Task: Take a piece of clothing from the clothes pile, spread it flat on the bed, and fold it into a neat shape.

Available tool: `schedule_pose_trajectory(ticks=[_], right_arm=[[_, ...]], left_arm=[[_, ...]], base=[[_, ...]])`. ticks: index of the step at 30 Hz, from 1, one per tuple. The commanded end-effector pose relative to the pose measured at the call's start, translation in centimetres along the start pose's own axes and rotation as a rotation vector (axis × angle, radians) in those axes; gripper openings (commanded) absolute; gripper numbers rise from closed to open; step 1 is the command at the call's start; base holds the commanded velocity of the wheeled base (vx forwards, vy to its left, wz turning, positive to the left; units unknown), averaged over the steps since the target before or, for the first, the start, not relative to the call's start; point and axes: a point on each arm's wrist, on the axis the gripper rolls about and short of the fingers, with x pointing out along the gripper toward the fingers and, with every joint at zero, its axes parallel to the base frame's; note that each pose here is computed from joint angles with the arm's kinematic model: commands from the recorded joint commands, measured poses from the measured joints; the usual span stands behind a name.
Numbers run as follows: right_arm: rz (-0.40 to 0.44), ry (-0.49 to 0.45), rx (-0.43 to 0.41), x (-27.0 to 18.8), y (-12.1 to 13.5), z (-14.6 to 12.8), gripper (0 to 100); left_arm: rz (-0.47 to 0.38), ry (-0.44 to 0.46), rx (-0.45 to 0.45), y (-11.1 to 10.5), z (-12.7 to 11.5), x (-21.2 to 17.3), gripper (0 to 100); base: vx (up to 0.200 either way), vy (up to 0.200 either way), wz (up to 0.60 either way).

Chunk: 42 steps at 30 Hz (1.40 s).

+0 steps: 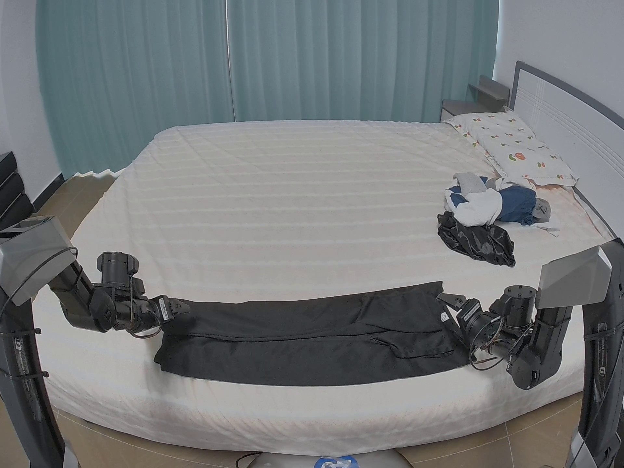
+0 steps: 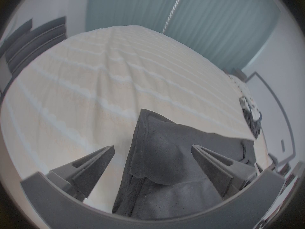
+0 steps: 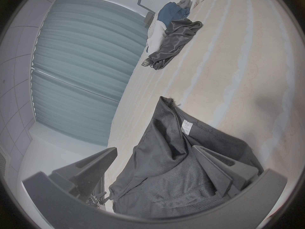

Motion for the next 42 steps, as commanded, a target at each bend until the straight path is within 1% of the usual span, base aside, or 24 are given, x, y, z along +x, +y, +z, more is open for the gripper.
schedule_pose_trajectory(ticks=[1, 2, 3, 5, 9, 20, 23, 25, 27, 33, 36, 39, 40, 42], right_arm=[[-0.003, 0.003, -0.001, 0.1, -0.3, -0.2, 100], [-0.003, 0.003, -0.001, 0.1, -0.3, -0.2, 100], [-0.003, 0.006, -0.002, 0.1, -0.3, -0.3, 100], [-0.003, 0.006, -0.002, 0.1, -0.3, -0.3, 100], [-0.005, 0.006, -0.002, 0.1, -0.3, -0.3, 100], [-0.005, 0.008, -0.006, 0.1, -0.3, -0.4, 100], [-0.003, 0.009, -0.009, 0.1, -0.2, -0.4, 100], [-0.005, 0.01, -0.009, 0.1, -0.3, -0.4, 100], [-0.006, 0.01, -0.009, 0.1, -0.3, -0.4, 100], [-0.007, 0.011, -0.01, 0.2, -0.4, -0.5, 100], [-0.006, 0.01, -0.01, 0.2, -0.4, -0.4, 100], [-0.006, 0.01, -0.01, 0.2, -0.4, -0.4, 100], [-0.006, 0.01, -0.01, 0.2, -0.4, -0.4, 100], [-0.006, 0.01, -0.01, 0.2, -0.4, -0.4, 100]], left_arm=[[-0.005, 0.027, 0.077, -0.2, -0.1, 0.5, 100], [-0.005, 0.029, 0.079, -0.2, -0.1, 0.6, 100], [-0.012, 0.054, 0.102, -0.5, -0.8, 1.2, 100], [-0.007, 0.065, 0.131, -0.3, -1.2, 1.7, 100], [-0.008, 0.075, 0.174, -0.2, -1.5, 1.7, 100], [-0.013, 0.074, 0.175, -0.2, -1.4, 1.8, 100], [-0.036, 0.076, 0.174, -0.3, -1.3, 1.9, 100], [-0.073, 0.087, 0.172, -0.3, -1.4, 2.1, 100], [-0.086, 0.092, 0.17, -0.2, -1.4, 2.2, 100], [-0.088, 0.1, 0.167, 0.1, -1.6, 2.6, 100], [-0.112, 0.096, 0.161, 0.3, -1.5, 2.7, 100], [-0.115, 0.095, 0.16, 0.4, -1.4, 2.6, 100], [-0.116, 0.098, 0.159, 0.4, -1.5, 2.6, 0], [-0.116, 0.097, 0.162, 0.3, -1.6, 2.5, 0]], base=[[0.0, 0.0, 0.0], [0.0, 0.0, 0.0], [0.0, 0.0, 0.0], [0.0, 0.0, 0.0], [0.0, 0.0, 0.0], [0.0, 0.0, 0.0], [0.0, 0.0, 0.0], [0.0, 0.0, 0.0], [0.0, 0.0, 0.0], [0.0, 0.0, 0.0], [0.0, 0.0, 0.0], [0.0, 0.0, 0.0], [0.0, 0.0, 0.0], [0.0, 0.0, 0.0]])
